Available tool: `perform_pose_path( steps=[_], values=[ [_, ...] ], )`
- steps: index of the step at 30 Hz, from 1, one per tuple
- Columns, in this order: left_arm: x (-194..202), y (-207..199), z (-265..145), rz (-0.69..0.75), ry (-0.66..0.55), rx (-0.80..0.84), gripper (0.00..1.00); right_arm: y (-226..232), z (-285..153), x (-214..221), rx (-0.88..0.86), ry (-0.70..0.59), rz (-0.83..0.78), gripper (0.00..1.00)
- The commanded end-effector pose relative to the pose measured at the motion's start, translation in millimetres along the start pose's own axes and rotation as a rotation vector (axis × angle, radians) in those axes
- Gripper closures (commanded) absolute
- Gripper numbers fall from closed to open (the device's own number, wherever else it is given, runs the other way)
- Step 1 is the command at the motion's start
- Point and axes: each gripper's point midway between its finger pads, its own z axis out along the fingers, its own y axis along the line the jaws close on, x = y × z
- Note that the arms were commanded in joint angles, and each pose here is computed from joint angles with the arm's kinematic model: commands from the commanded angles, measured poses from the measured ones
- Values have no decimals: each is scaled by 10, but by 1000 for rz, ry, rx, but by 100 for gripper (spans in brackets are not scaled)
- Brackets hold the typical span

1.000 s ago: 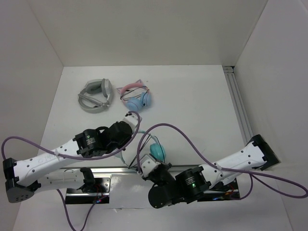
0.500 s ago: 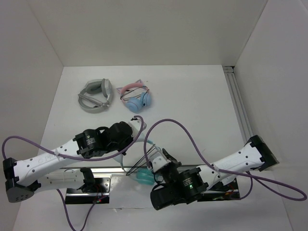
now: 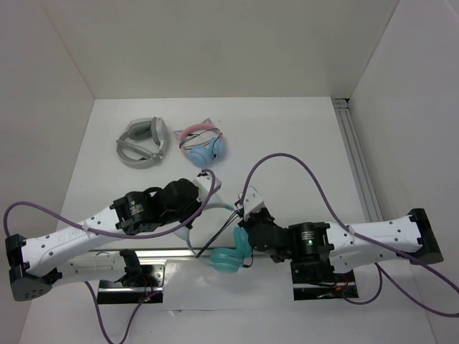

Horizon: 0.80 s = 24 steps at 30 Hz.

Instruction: Wrap the headphones

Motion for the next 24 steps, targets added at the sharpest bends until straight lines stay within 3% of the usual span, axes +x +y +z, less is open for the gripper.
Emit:
perform_pose_path(
  steps=[1,4,11,18,24],
  values=[
    [-75,-89,-174,27,-23,70,100,-34,218,-128,-12,-32,39,92],
    [-98,-68,-214,26,-33,62,100,-88,347,-117,-31,-21,51,91],
    [-149,82,-307,24,-48,-13,100,-140,587,46,-37,38,34,68],
    [-196,354,-298,-37,-52,-191,100,-93,836,189,-79,87,10,64],
    [-267,207,-274,-11,-62,-106,100,-211,1048,137,-164,75,51,61]
  ],
)
